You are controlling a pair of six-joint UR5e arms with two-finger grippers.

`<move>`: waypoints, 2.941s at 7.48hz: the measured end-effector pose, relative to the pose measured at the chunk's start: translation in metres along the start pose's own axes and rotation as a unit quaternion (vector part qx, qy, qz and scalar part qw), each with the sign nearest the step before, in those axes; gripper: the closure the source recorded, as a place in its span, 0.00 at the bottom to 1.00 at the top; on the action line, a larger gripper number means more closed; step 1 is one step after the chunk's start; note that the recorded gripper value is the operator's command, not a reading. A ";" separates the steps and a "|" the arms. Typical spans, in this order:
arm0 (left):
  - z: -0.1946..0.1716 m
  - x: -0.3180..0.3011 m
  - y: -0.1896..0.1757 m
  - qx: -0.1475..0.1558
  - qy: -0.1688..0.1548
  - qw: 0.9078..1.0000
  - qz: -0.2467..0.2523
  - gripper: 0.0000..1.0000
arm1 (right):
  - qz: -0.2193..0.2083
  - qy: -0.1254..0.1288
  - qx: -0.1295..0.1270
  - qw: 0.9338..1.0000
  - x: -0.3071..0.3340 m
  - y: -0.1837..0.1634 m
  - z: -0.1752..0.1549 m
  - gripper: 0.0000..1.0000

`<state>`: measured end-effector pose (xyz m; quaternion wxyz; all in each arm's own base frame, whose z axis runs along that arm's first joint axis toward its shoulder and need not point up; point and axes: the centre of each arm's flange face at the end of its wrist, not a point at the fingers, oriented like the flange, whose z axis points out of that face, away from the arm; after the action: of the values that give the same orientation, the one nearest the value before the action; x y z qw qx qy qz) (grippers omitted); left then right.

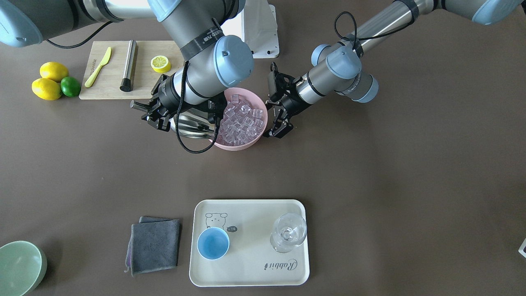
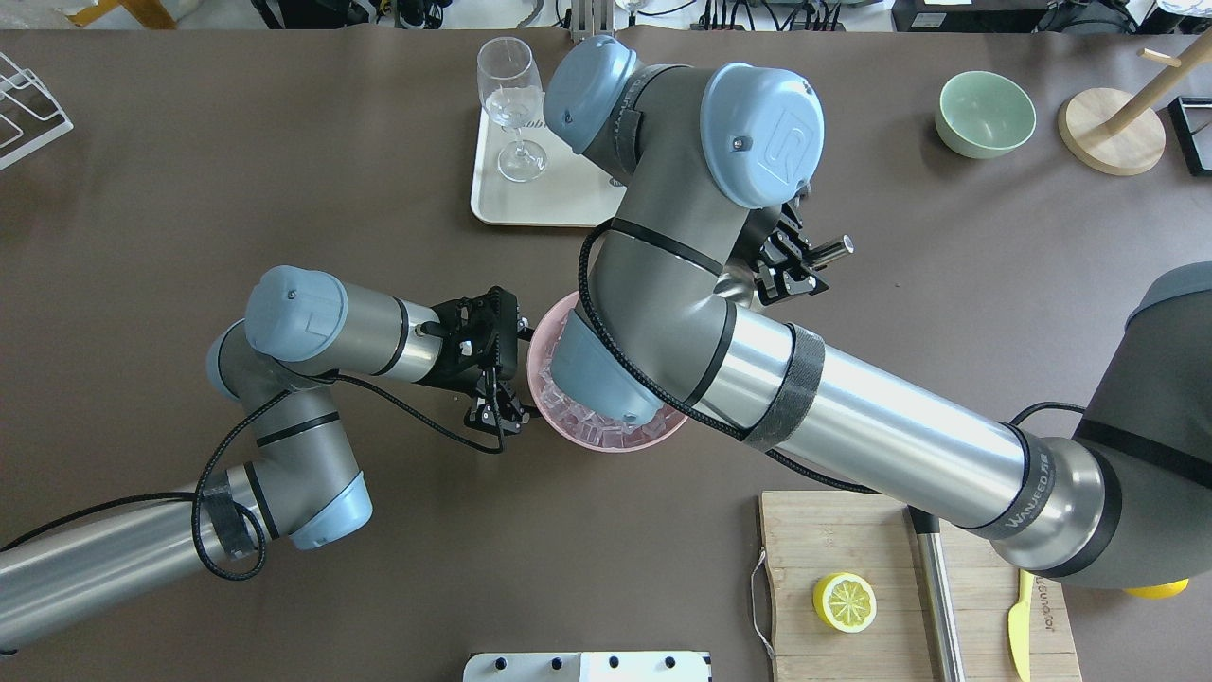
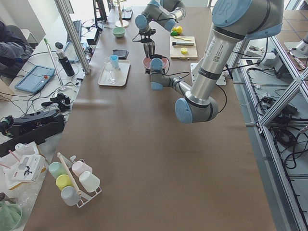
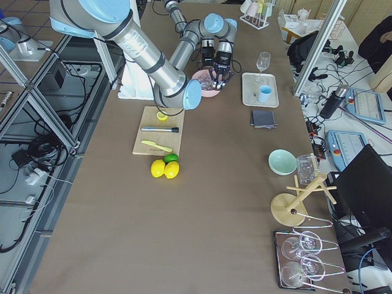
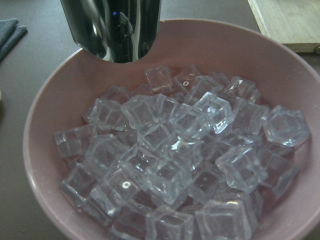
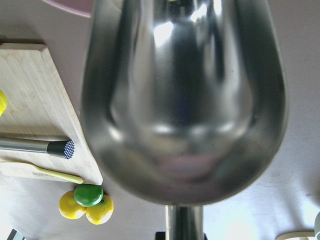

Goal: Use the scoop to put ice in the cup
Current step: 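Swing the scoop over the pink bowl and lower it into the ice, then drag the scoop through the ice cubes to fill it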

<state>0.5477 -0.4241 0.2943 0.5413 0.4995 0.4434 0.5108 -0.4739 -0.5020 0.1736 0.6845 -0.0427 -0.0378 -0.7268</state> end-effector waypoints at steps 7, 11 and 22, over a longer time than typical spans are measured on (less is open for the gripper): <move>-0.001 0.000 0.003 0.000 -0.002 1.000 0.000 0.02 | 0.019 -0.012 -0.046 0.999 -0.037 -0.030 -0.005 1.00; 0.000 0.000 0.006 -0.002 -0.002 1.000 0.000 0.02 | 0.025 -0.008 -0.050 0.998 -0.048 -0.045 -0.006 1.00; -0.001 -0.001 0.008 -0.003 -0.003 1.000 -0.001 0.02 | 0.058 0.101 0.053 0.992 -0.057 -0.088 0.025 1.00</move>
<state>0.5459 -0.4254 0.3017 0.5451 0.4987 0.4405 0.5100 -0.5577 -0.4374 0.1927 0.7272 0.0649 -0.0044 -0.6833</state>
